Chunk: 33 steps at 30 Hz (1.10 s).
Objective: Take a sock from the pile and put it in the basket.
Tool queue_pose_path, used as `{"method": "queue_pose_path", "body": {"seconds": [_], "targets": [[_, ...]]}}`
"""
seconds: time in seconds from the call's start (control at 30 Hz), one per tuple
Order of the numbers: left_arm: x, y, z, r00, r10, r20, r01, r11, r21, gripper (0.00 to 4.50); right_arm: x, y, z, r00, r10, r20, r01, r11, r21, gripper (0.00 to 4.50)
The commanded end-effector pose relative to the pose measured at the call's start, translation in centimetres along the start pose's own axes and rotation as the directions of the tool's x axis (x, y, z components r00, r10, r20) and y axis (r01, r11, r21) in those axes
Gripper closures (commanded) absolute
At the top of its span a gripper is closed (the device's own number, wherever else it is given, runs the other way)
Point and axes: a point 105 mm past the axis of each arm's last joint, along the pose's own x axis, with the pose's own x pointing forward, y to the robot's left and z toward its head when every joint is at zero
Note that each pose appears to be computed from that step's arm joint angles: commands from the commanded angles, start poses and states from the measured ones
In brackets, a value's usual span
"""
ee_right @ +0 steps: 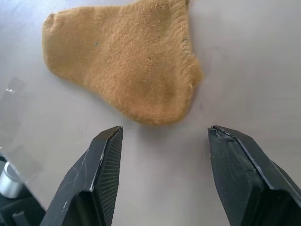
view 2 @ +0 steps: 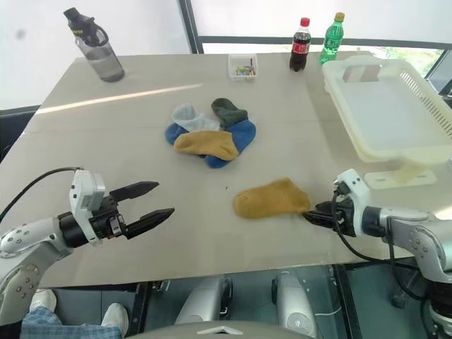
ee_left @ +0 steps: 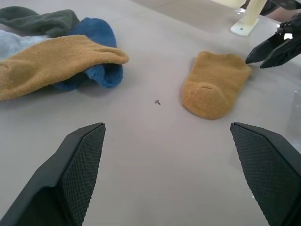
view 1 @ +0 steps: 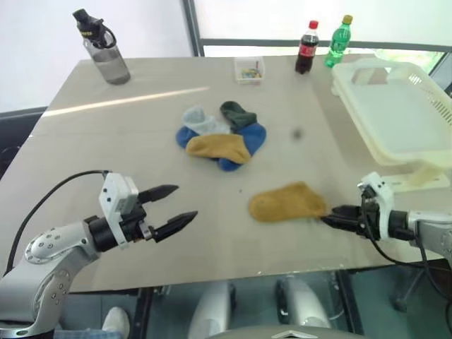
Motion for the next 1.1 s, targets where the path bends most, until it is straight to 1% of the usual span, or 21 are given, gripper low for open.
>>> {"method": "queue_pose_path", "body": {"seconds": [0.03, 0.1, 0.2, 0.27, 0.4, 0.47, 0.53, 0.7, 0.8, 0.87, 0.97, 1.1], "targets": [[-0.3, -0.4, 0.9, 0.999, -0.039, 0.023, 0.039, 0.999, 0.014, 0.0, -1.2, -0.4, 2.6, 0.996, -0.009, 0.084, 0.014, 0.998, -0.06, 1.57], [-0.2, -0.6, 0.9, 0.998, -0.055, 0.025, 0.055, 0.998, 0.008, 0.0, -1.0, -0.5, 3.8, 0.993, 0.003, 0.116, 0.008, 0.996, -0.091, 1.57], [-0.4, -1.1, 0.7, 0.995, -0.094, 0.019, 0.094, 0.996, 0.0, 0.0, 0.3, 0.0, 5.8, 0.983, 0.044, 0.18, -0.02, 0.991, -0.13, 1.57], [-0.5, -1.5, 0.8, 0.992, -0.125, 0.017, 0.125, 0.992, -0.012, 0.0, 1.4, 0.6, 6.7, 0.977, 0.079, 0.198, -0.049, 0.987, -0.152, 1.57], [-1.0, -2.0, 0.3, 0.984, -0.178, -0.031, 0.177, 0.984, -0.012, 0.0, 3.5, 1.2, 8.5, 0.969, 0.121, 0.216, -0.076, 0.976, -0.205, 1.57], [-1.1, -1.8, 0.1, 0.983, -0.175, -0.047, 0.176, 0.984, 0.008, 0.0, 5.5, 1.5, 10.8, 0.95, 0.123, 0.287, -0.06, 0.974, -0.217, 1.57], [-1.2, -1.6, 0.1, 0.985, -0.165, -0.05, 0.166, 0.986, 0.021, 0.0, 6.7, 1.9, 12.1, 0.935, 0.128, 0.329, -0.059, 0.976, -0.21, 1.57], [-1.2, 1.2, 0.7, 1.0, 0.03, -0.004, -0.029, 0.995, 0.093, 0.0, 11.3, 3.3, 14.1, 0.926, 0.113, 0.36, -0.051, 0.983, -0.178, 1.57], [-1.3, 2.0, 0.5, 0.996, 0.09, -0.008, -0.089, 0.991, 0.105, 0.0, 13.2, 4.5, 14.6, 0.924, 0.119, 0.362, -0.067, 0.986, -0.154, 1.57], [-1.6, 3.0, 0.7, 0.988, 0.151, 0.014, -0.152, 0.981, 0.121, 0.0, 14.7, 5.5, 14.7, 0.925, 0.125, 0.358, -0.079, 0.987, -0.141, 1.57], [-1.9, 4.5, 1.4, 0.971, 0.234, 0.054, -0.24, 0.959, 0.15, 0.0, 16.2, 5.7, 15.0, 0.931, 0.089, 0.355, -0.051, 0.992, -0.114, 1.57], [-2.3, 5.3, 1.9, 0.954, 0.287, 0.083, -0.297, 0.941, 0.164, 0.0, 17.1, 5.6, 15.5, 0.93, 0.062, 0.362, -0.035, 0.996, -0.081, 1.57]]}}
